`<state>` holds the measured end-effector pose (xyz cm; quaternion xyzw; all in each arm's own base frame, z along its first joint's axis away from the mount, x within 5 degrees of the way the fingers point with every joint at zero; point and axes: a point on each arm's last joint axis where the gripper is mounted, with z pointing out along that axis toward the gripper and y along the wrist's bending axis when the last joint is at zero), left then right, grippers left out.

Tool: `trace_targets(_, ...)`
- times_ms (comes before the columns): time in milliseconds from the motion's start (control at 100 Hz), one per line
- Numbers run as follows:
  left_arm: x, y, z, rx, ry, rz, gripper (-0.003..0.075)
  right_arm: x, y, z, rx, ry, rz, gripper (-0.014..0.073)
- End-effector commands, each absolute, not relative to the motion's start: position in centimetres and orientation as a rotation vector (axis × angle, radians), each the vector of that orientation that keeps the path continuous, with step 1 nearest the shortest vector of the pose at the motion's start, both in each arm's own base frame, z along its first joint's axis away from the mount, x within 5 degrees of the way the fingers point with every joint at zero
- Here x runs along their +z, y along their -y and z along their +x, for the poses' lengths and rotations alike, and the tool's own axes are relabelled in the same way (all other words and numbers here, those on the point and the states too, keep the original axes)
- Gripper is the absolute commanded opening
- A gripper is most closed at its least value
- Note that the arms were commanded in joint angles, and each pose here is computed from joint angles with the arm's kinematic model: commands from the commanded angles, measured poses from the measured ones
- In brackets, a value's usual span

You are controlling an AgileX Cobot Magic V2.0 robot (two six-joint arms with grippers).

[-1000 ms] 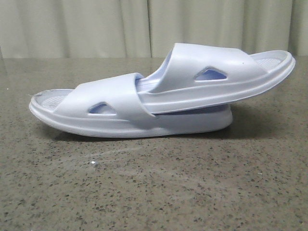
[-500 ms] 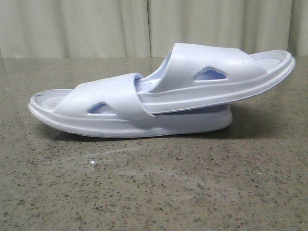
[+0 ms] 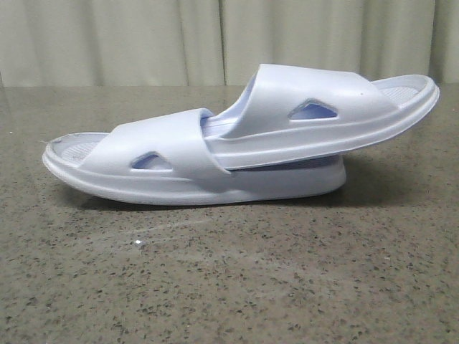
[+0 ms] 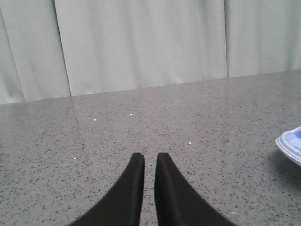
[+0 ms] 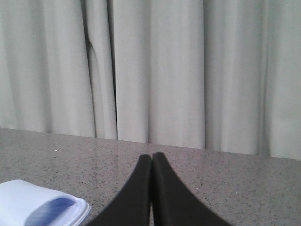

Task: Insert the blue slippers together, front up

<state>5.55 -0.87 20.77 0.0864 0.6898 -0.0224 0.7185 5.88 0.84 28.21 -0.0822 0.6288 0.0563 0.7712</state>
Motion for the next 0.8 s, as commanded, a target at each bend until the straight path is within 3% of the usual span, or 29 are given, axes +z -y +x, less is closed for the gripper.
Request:
trace_targets(0, 21.4, 0.8, 5.3, -0.064, -1.426, 0.166, 0.0016, 29.1, -0.6, 5.9, 0.092, -1.341, -0.171, -0.0107)
trace_targets(340, 21.4, 0.8, 5.3, -0.064, -1.426, 0.166, 0.0016, 28.8, -0.9, 5.9, 0.167, -1.352, -0.157, -0.0107)
trace_targets(630, 21.4, 0.8, 5.3, -0.064, -1.426, 0.166, 0.0016, 27.8, -1.4, 6.0, 0.128, -1.324, -0.235, -0.0107)
trace_targets(790, 21.4, 0.8, 5.3, -0.064, -1.426, 0.166, 0.0016, 27.3, -1.1, 6.2, 0.134, -1.36, -0.145, -0.0107)
